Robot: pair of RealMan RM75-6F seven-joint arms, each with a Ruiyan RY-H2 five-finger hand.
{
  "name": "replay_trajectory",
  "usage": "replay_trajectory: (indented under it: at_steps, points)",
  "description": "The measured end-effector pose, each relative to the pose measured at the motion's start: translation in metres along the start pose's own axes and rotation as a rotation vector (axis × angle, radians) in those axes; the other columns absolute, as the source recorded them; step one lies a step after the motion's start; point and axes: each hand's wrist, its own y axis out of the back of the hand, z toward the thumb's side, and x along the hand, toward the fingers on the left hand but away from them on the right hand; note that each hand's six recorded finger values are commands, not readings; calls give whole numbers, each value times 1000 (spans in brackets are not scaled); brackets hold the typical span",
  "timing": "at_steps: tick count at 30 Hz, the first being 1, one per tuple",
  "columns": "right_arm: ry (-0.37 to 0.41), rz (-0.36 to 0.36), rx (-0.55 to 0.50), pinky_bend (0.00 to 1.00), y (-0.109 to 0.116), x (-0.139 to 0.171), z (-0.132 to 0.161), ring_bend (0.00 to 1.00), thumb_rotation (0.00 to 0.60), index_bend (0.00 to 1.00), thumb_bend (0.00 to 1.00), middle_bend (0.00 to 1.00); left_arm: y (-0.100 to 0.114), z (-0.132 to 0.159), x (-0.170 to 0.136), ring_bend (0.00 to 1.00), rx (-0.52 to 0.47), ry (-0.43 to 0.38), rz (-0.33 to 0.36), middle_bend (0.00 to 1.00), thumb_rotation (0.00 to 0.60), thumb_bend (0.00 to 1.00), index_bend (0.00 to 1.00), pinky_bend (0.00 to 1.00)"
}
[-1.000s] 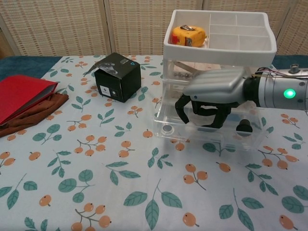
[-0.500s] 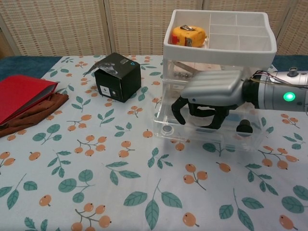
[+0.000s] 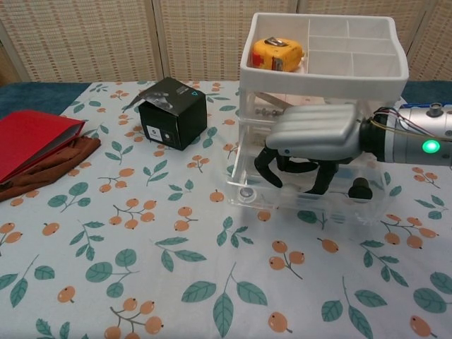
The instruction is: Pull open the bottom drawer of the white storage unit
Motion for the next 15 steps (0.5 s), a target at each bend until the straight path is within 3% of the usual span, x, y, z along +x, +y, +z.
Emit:
replay_trajectory:
  at_steps: [15]
  points:
    - [-6, -21, -6, 1000, 0, 4, -2, 1000, 600, 635, 363, 945, 1, 3, 1, 184, 0, -5, 2, 149, 600, 219, 91, 121]
